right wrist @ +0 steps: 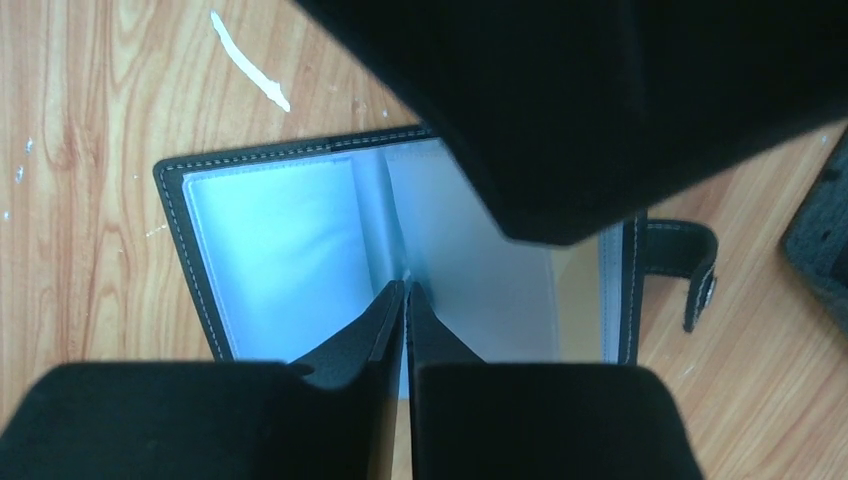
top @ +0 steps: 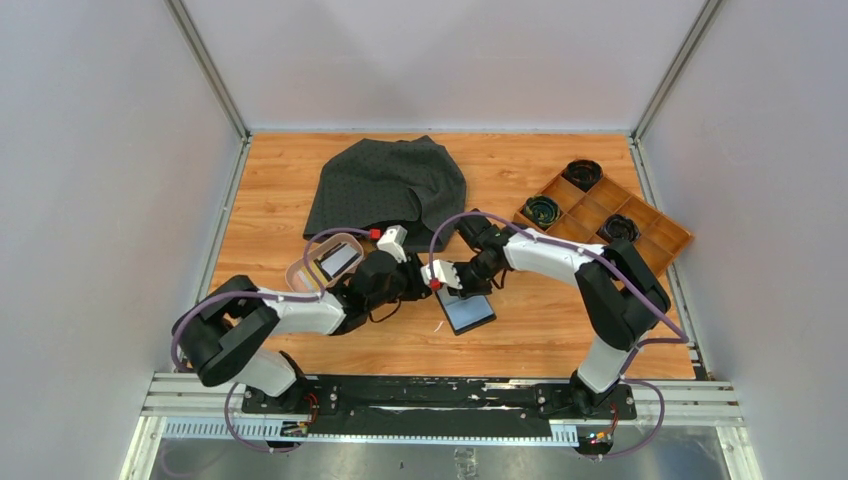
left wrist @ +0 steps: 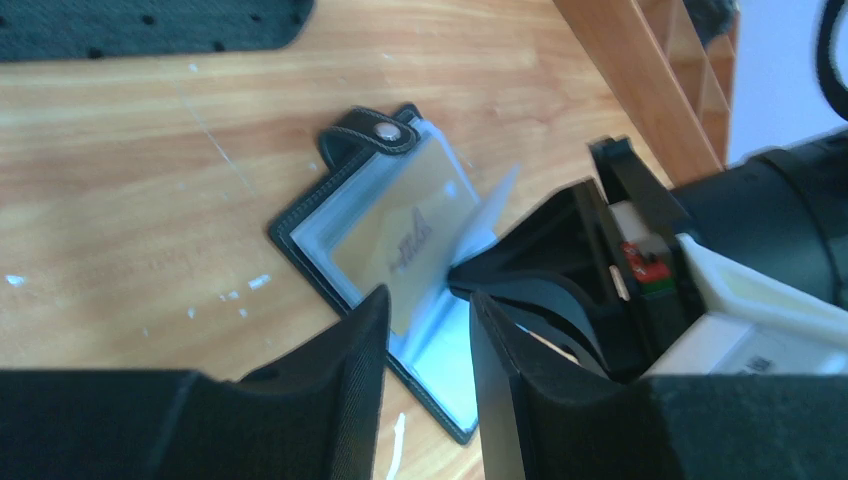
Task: Put the credit cards into the card holder
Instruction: Move the card holder to the center of the board.
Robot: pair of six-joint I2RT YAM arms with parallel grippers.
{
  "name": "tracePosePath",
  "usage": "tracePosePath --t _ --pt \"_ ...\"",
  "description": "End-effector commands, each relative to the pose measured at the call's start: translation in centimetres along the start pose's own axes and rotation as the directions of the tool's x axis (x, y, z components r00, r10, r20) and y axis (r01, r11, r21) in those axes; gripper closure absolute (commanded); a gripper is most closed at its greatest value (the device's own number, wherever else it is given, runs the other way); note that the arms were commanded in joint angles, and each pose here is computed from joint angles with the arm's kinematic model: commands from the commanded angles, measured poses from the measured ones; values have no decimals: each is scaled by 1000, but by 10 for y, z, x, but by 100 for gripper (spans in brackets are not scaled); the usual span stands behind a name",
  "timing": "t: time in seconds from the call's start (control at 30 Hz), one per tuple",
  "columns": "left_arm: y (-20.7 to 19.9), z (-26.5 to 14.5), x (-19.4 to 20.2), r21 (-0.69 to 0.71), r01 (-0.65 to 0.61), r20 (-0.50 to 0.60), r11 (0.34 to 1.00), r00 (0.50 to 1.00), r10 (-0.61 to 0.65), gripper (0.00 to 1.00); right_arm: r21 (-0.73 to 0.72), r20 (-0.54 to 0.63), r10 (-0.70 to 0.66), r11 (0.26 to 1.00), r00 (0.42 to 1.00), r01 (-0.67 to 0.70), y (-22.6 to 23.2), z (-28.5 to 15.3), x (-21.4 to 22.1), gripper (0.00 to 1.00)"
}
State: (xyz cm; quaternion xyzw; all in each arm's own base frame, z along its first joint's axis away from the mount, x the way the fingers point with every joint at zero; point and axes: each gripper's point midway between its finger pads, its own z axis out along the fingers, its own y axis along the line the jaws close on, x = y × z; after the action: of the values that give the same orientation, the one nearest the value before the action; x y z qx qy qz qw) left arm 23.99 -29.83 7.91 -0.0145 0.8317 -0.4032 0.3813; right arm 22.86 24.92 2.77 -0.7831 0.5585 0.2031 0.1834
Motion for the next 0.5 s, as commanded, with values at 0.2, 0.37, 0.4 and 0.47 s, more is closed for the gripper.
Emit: tracePosePath --t 0.2,0.37,0.4,0.47 --pt "-18 33 15 91 -39 -133 995 990 51 60 -8 22 -11 1000 1000 11 5 -2 -2 92" --pt "-32 35 22 174 -9 -164 985 986 38 63 5 65 24 1000 998 -24 3 -14 -14 82" --pt "-35 34 22 191 -5 -166 982 985 37 64 6 81 33 999 996 -34 2 -19 -17 80" --pt "-37 33 23 204 0 -171 979 985 36 65 1 113 55 998 992 -56 3 -30 -22 73"
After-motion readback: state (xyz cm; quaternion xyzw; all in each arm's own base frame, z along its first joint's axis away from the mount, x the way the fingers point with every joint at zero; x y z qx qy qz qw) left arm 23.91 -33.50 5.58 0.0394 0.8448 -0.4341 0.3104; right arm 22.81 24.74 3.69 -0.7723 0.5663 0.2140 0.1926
